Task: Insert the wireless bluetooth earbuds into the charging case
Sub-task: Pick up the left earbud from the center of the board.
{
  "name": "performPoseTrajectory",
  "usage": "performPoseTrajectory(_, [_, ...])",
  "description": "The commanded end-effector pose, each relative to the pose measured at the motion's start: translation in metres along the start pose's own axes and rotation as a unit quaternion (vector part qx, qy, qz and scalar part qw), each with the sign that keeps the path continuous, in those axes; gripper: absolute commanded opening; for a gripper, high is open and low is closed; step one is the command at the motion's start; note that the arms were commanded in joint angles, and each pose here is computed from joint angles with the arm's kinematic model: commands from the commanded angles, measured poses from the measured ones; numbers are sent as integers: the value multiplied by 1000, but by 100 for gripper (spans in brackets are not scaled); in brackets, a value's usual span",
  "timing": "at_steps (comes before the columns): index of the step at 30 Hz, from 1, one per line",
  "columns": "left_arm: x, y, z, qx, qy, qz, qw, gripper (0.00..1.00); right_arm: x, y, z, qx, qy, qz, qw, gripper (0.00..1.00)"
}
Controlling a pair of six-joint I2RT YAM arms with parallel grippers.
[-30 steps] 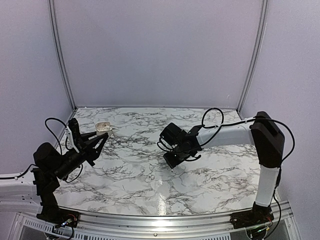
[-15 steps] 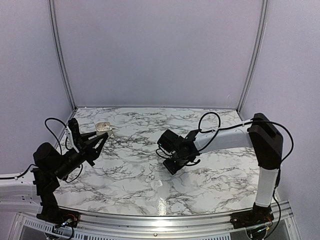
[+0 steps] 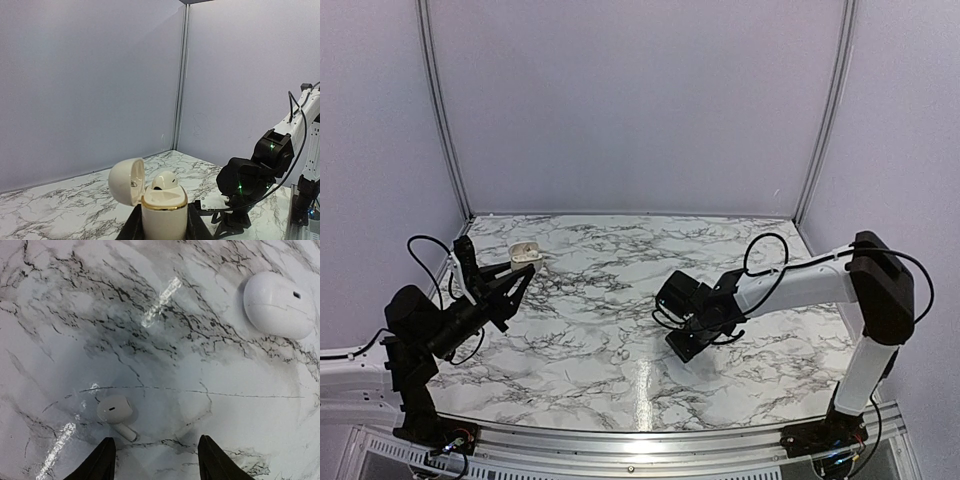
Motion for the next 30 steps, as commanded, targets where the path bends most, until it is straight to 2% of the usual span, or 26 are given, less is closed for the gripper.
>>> performPoseTrajectory(1, [-6, 1, 0, 3, 1, -12, 1000, 0, 1, 3, -9, -21, -9, 2, 1000, 56])
performPoseTrajectory(5, [-7, 2, 0, 3, 1, -13, 1000, 0, -15, 16, -4, -72, 14, -11, 997, 56])
performPoseTrajectory(10, [-4, 3, 0, 3, 2, -8, 1000, 0, -32, 20, -1, -106, 30, 3, 994, 56])
performPoseTrajectory(25, [0, 4, 0, 3, -6, 2, 1000, 0, -42, -3, -3, -97, 36, 41, 994, 39])
performPoseTrajectory(30, [1, 4, 1, 3, -7, 2, 1000, 0, -44, -7, -3, -91, 43, 42, 994, 37])
Point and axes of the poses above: each gripper's point midway between its finger pads, its own y axis back along the fingers, its own z axis along the line the jaws close on, x = y × z, the point moved 10 cm from there along y, back along the fingers, and after that the axes turned 3 degrees about y, right-handed, at the moved point
